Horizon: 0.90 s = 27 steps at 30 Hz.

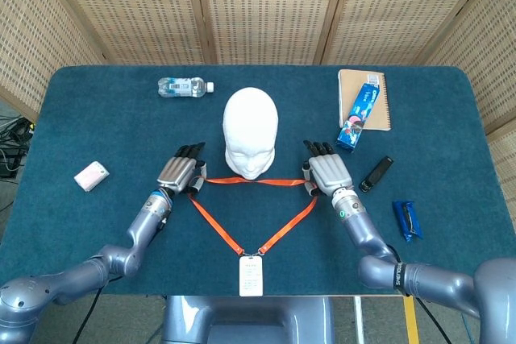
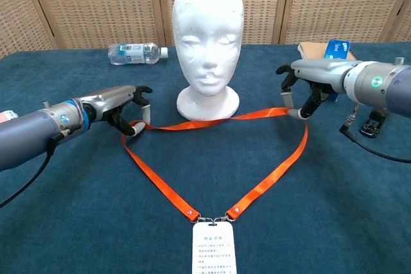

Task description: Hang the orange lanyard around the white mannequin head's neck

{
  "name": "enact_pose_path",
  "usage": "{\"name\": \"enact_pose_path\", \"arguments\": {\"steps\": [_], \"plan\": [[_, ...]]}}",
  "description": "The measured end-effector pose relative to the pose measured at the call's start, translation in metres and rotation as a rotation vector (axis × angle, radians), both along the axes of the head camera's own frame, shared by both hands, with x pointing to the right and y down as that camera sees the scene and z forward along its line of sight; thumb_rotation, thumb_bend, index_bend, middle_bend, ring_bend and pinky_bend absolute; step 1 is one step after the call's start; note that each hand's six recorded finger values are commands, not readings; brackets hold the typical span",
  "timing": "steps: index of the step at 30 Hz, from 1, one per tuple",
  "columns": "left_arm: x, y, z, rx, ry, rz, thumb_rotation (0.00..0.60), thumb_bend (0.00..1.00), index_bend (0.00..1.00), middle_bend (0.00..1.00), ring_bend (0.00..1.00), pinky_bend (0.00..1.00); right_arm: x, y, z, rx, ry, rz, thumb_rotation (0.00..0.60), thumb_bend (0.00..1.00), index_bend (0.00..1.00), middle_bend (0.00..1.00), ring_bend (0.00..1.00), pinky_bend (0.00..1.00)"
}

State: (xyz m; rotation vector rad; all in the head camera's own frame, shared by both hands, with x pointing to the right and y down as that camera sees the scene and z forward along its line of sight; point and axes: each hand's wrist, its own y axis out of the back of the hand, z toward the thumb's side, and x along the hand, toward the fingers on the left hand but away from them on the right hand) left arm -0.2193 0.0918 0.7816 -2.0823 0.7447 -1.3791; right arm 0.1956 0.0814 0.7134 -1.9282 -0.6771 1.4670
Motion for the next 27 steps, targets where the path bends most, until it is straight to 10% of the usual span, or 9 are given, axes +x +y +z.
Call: {"name": "enact_pose_path", "arguments": {"steps": [10, 27], "plan": [[-0.006, 0.004, -0.023, 0.079, 0.051, 0.036, 0.600, 0.54, 0.66, 0.00, 0.00, 0.00, -0.001, 0.005, -0.017, 0.023, -0.026, -0.024, 0.600, 0.66, 0.68, 0.00, 0.00, 0.00], [-0.034, 0.007, -0.130, 0.387, 0.260, 0.159, 0.600, 0.54, 0.70, 0.00, 0.00, 0.00, -0.014, -0.001, -0.111, 0.217, -0.206, -0.125, 0.600, 0.66, 0.69, 0.00, 0.00, 0.00]]}}
